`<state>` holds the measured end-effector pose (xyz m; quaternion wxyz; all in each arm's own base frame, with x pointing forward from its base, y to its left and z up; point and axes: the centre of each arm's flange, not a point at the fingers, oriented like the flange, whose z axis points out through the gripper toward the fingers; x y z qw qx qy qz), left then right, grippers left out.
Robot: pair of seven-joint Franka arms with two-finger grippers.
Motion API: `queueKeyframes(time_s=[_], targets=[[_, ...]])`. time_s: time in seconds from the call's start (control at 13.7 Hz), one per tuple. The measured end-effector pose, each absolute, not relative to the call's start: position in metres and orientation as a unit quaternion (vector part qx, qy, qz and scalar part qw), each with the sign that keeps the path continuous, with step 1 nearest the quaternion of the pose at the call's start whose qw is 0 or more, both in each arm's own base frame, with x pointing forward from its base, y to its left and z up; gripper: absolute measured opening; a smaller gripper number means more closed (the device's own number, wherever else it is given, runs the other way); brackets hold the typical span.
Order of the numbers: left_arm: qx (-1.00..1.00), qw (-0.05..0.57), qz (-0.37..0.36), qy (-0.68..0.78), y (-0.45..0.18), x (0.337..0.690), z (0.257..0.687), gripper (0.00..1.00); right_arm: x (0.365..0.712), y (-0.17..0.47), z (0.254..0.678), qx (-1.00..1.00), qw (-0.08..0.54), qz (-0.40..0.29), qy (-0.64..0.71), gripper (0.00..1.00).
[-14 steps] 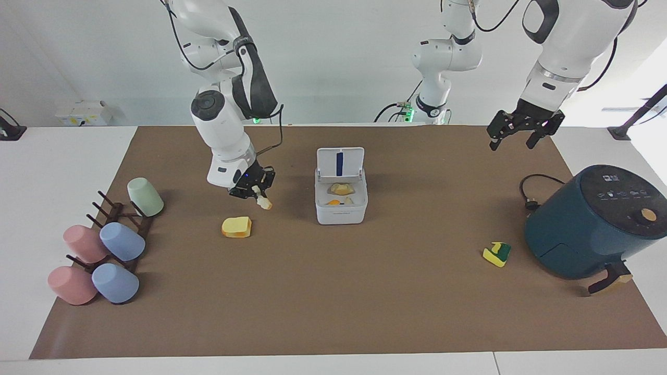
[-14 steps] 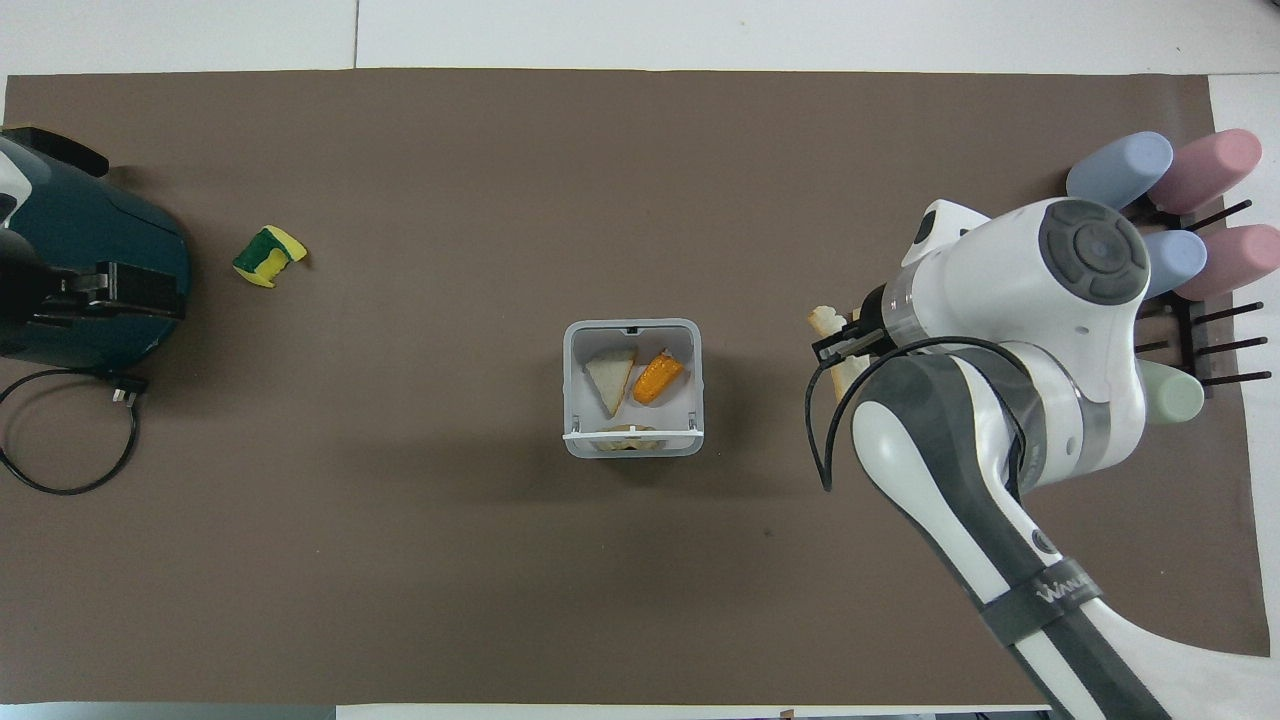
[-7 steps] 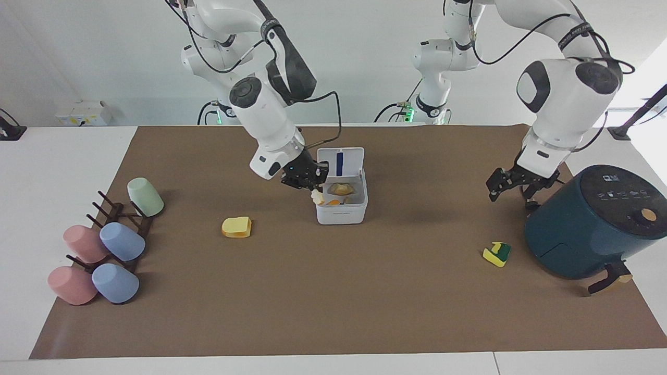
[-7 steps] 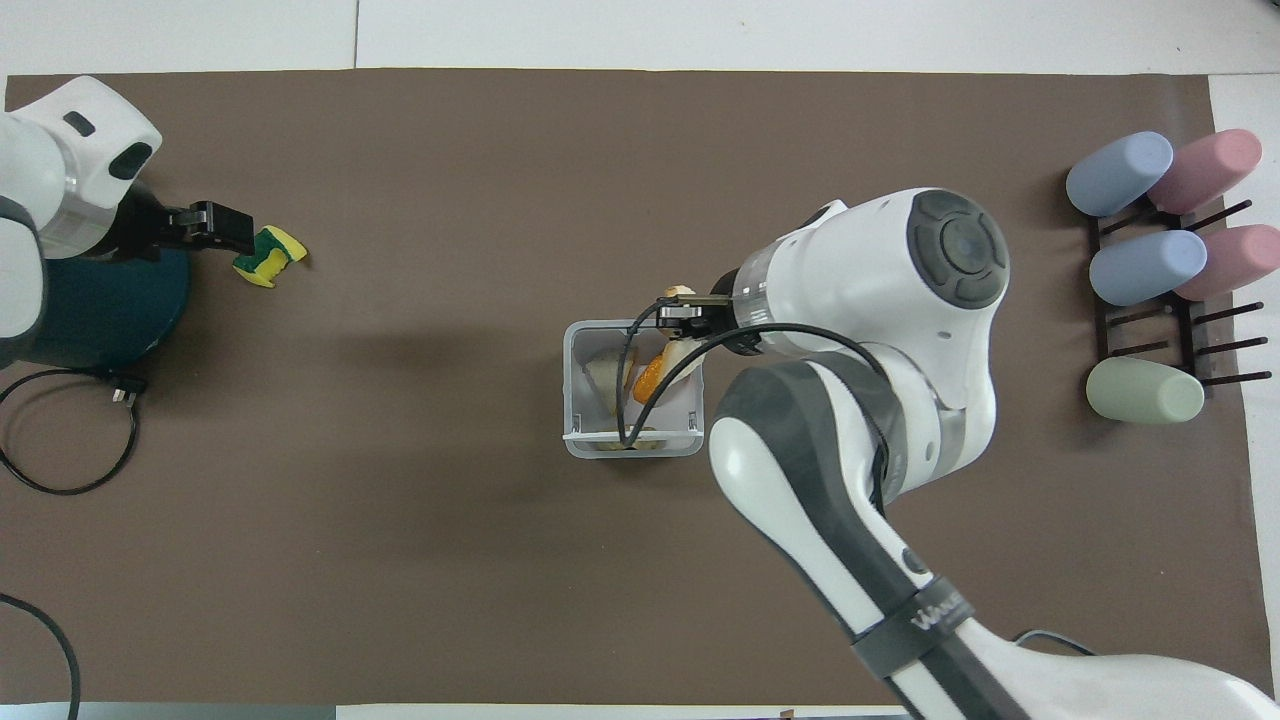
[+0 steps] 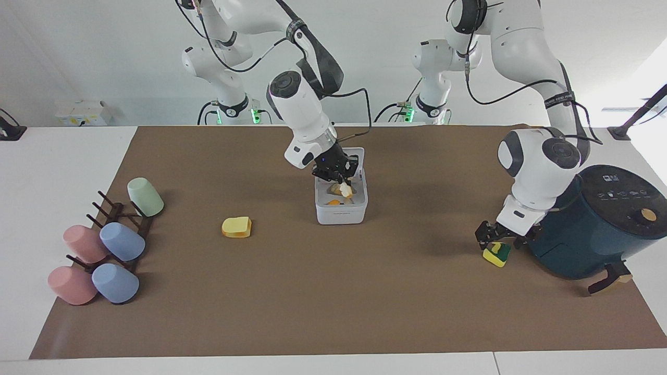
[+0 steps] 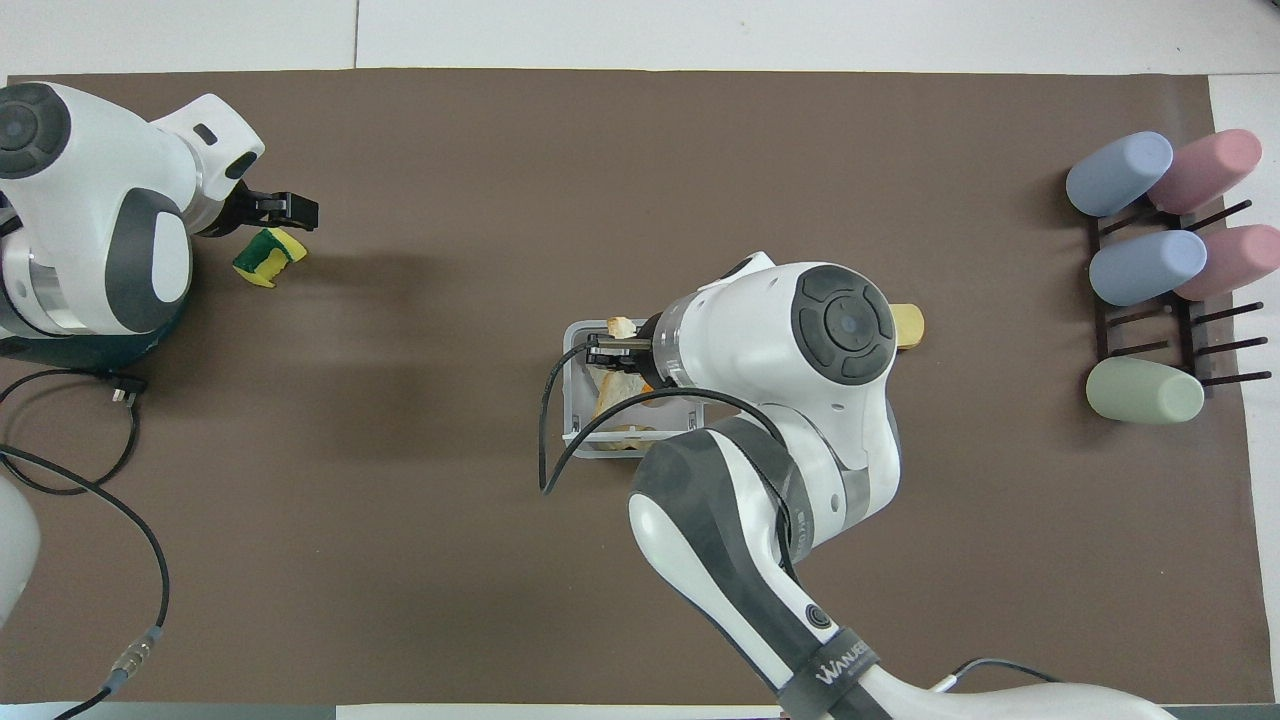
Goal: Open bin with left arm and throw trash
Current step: 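Release the cheese into the bin while the left gripper grasps the sponge, then carry the sponge toward the bin while the right gripper withdraws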
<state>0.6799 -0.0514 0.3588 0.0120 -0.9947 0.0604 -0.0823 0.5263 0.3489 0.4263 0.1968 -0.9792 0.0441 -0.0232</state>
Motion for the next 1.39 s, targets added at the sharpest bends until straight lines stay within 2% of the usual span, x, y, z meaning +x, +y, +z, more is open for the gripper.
queueKeyframes(time_s=[0.29, 0.37, 0.51, 0.8, 0.88, 1.1, 1.24, 1.39], targets=[[-0.993, 0.015, -0.073, 0.088, -0.031, 0.669, 0.294, 0.99, 0.526, 0.348, 0.425, -0.979, 0.196, -0.023, 0.045, 0.70], [-0.993, 0.015, -0.072, 0.090, -0.030, 0.665, 0.287, 0.95, 0.526, 0.348, 0.426, -0.979, 0.197, -0.024, 0.045, 0.82], [-0.992, 0.013, -0.077, 0.097, -0.039, 0.663, 0.293, 0.67, 0.527, 0.346, 0.430, -0.980, 0.192, -0.031, 0.040, 1.00], [-0.993, 0.013, -0.064, 0.098, -0.041, 0.655, 0.318, 0.15, 0.556, 0.304, 0.438, -0.989, 0.108, -0.092, -0.043, 1.00], [-0.994, 0.013, -0.054, 0.096, -0.042, 0.650, 0.331, 0.07, 0.568, 0.280, 0.435, -0.987, 0.092, -0.099, -0.087, 1.00], [-0.997, 0.012, -0.030, 0.067, -0.081, 0.627, 0.392, 0.06, 0.597, 0.190, 0.412, -0.979, 0.061, -0.097, -0.168, 1.00], [-0.999, 0.009, -0.028, 0.035, -0.133, 0.604, 0.429, 0.06, 0.598, 0.162, 0.389, -0.981, 0.055, -0.088, -0.162, 1.00], [-1.000, 0.004, -0.029, 0.009, -0.196, 0.579, 0.447, 0.06, 0.593, 0.146, 0.354, -0.985, 0.048, -0.070, -0.151, 1.00]])
